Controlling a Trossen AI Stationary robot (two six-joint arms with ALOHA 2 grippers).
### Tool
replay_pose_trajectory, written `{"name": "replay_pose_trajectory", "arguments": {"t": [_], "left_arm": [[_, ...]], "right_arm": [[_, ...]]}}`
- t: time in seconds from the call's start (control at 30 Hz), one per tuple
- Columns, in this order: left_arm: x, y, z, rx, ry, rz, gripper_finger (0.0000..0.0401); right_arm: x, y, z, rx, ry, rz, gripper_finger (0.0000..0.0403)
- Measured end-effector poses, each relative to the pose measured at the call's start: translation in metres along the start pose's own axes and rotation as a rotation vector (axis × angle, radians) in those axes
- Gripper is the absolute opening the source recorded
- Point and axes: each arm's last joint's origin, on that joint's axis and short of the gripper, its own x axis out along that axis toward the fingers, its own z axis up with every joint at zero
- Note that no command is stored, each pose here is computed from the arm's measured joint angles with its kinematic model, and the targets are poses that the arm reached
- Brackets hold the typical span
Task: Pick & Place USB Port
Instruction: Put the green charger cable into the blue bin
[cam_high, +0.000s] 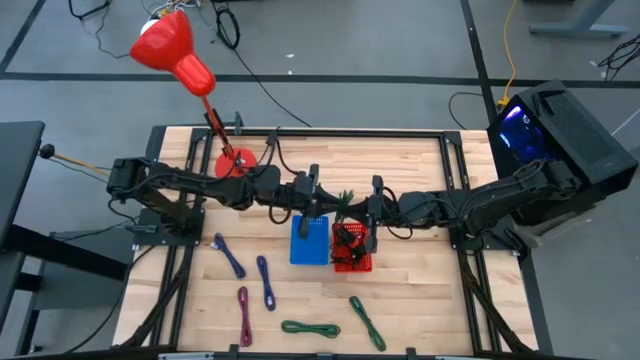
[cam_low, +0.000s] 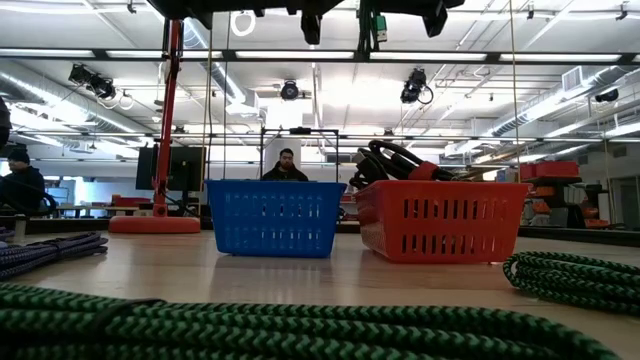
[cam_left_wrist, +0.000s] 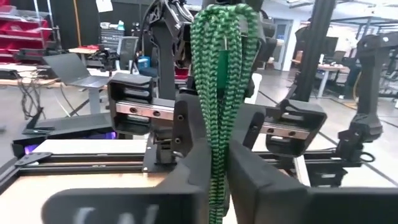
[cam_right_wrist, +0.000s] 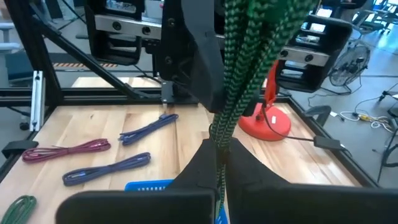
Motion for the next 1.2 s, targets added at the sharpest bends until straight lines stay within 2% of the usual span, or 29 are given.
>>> {"name": "replay_pose_trajectory", "arguments": {"t": [0.2,0.43,0.63,0.8,0.93,1.2], "left_arm": [[-0.001,0.003,-0.002,-0.005,0.025,0.088,0.0014],[-0.004,0.003,-0.011,-0.025,0.140,0.175,0.0013],[-0.011,0.000,-0.018,-0.068,0.255,0.314,0.0013],[-0.017,-0.020,-0.033,-0.130,0.396,0.367,0.0013],[-0.025,-0.041,-0.045,-0.166,0.497,0.471,0.0013],[-0.036,-0.075,-0.055,-0.264,0.492,0.605,0.0013]], "right_arm": [[0.000,-0.001,-0.002,-0.009,0.025,-0.012,0.0012],[0.000,-0.001,-0.008,-0.019,0.079,-0.023,0.0069],[-0.007,-0.006,-0.014,-0.045,0.159,-0.114,0.0093],[-0.017,-0.012,-0.015,-0.066,0.206,-0.173,0.0091],[-0.025,-0.016,-0.016,-0.062,0.235,-0.210,0.0083],[-0.036,-0.020,-0.012,-0.049,0.227,-0.214,0.0068]]}}
